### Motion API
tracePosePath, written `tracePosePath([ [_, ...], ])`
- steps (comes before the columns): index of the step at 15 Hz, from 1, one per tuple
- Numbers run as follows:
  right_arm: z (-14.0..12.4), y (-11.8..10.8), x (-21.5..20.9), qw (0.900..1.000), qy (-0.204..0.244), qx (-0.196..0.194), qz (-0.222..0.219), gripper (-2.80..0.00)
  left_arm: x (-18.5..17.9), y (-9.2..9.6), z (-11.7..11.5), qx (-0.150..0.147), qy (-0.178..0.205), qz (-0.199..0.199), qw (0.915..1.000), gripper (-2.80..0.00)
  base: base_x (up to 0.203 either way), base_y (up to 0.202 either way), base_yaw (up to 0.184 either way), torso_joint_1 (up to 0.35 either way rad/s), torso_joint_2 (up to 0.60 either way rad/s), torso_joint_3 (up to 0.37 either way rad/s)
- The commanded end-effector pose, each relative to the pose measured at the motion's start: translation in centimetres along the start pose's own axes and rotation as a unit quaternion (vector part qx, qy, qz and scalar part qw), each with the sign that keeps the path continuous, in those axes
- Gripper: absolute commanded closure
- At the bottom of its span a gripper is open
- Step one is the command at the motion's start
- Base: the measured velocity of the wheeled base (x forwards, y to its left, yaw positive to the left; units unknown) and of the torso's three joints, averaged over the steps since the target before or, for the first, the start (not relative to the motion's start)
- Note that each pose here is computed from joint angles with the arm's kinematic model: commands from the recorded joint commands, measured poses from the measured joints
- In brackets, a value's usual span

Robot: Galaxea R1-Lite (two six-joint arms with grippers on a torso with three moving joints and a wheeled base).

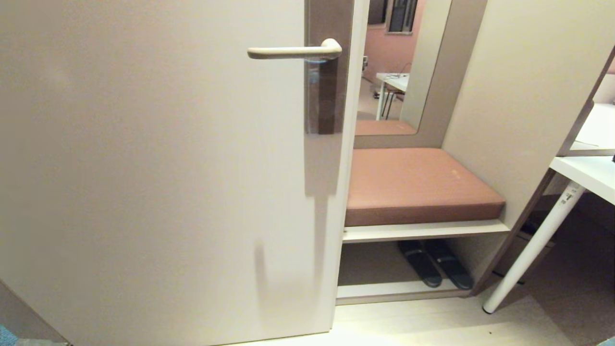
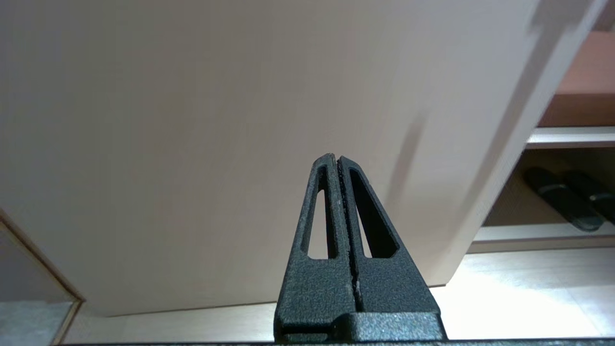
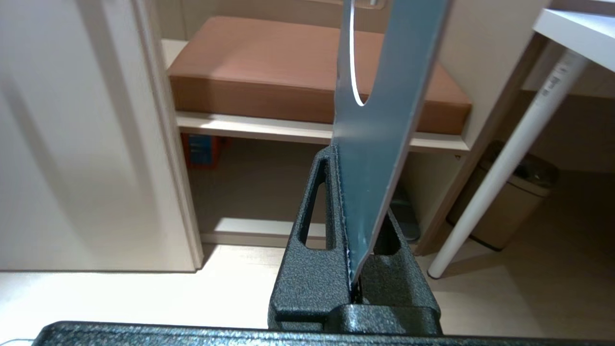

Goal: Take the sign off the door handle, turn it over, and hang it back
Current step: Hand it to the other hand

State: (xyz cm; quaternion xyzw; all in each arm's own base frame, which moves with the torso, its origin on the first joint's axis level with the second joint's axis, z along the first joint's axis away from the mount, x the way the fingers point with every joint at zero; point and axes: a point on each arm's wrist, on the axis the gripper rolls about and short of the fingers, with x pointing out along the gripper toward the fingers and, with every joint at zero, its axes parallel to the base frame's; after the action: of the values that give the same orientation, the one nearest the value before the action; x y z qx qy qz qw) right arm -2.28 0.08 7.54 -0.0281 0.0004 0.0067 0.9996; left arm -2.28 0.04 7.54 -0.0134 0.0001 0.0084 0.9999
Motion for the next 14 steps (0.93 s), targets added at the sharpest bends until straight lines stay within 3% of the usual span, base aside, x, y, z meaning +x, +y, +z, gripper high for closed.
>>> tracePosePath([
  [1, -0.03, 0.0, 0.0, 1.0, 0.001, 0.0, 0.0, 0.0, 0.0, 0.0, 0.01, 0.0, 0.0, 0.0, 1.0, 0.0, 0.002, -0.128, 0.002, 0.002, -0.01, 0.002],
  [9, -0.01, 0.0, 0.0, 1.0, 0.0, 0.0, 0.0, 0.0, 0.0, 0.0, 0.01, -0.001, 0.0, 0.001, 1.0, 0.0, 0.0, -0.18, 0.001, 0.002, 0.0, 0.003],
  [14, -0.01, 0.0, 0.0, 1.0, 0.0, 0.0, 0.0, 0.0, 0.0, 0.0, 0.01, -0.001, 0.0, 0.0, 1.0, 0.0, 0.0, -0.012, 0.0, 0.001, 0.0, 0.0],
])
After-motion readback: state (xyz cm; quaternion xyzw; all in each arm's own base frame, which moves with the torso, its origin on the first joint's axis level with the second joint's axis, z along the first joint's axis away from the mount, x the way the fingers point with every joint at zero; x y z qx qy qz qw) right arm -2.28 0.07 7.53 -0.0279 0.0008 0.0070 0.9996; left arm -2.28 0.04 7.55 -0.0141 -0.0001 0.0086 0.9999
